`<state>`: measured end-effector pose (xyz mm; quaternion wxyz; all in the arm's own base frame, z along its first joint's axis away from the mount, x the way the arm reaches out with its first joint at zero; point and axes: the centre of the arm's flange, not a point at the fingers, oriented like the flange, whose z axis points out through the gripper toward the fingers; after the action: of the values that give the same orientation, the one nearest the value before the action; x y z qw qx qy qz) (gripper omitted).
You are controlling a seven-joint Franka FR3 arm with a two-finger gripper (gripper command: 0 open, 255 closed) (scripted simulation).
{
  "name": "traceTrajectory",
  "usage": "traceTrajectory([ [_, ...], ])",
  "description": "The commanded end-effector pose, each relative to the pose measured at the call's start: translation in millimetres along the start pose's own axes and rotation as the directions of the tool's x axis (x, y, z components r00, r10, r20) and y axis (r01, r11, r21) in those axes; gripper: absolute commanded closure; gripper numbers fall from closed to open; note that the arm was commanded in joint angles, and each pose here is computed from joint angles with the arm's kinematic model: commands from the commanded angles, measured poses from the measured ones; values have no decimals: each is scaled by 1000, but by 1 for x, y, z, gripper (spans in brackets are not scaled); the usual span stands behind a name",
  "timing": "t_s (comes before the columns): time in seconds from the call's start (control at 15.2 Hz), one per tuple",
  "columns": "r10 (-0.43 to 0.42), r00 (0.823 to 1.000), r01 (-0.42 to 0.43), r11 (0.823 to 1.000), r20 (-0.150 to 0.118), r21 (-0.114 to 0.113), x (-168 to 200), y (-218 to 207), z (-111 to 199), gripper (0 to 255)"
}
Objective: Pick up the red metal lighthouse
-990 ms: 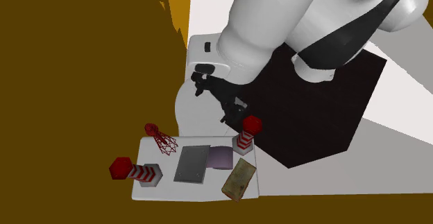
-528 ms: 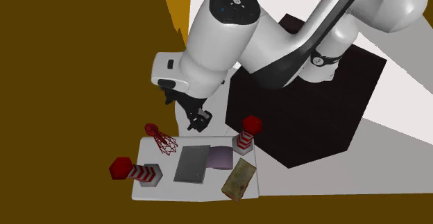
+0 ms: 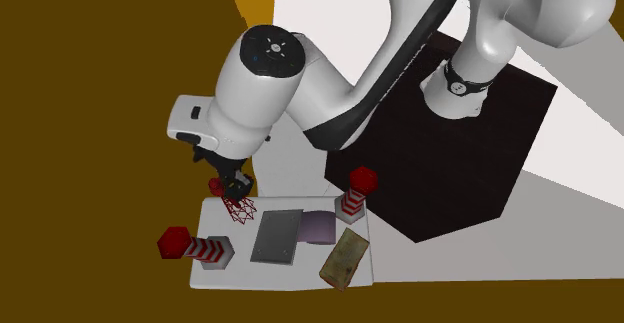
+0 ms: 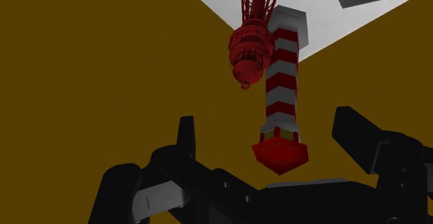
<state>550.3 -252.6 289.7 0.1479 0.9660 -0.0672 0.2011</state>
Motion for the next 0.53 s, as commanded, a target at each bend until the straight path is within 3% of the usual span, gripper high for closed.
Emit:
traceTrajectory([
  [0.0, 0, 1000, 0, 1000, -16, -10, 5, 5, 15, 0],
  [0.46, 0, 1000, 0, 1000, -16, -10, -11, -5, 50, 0],
])
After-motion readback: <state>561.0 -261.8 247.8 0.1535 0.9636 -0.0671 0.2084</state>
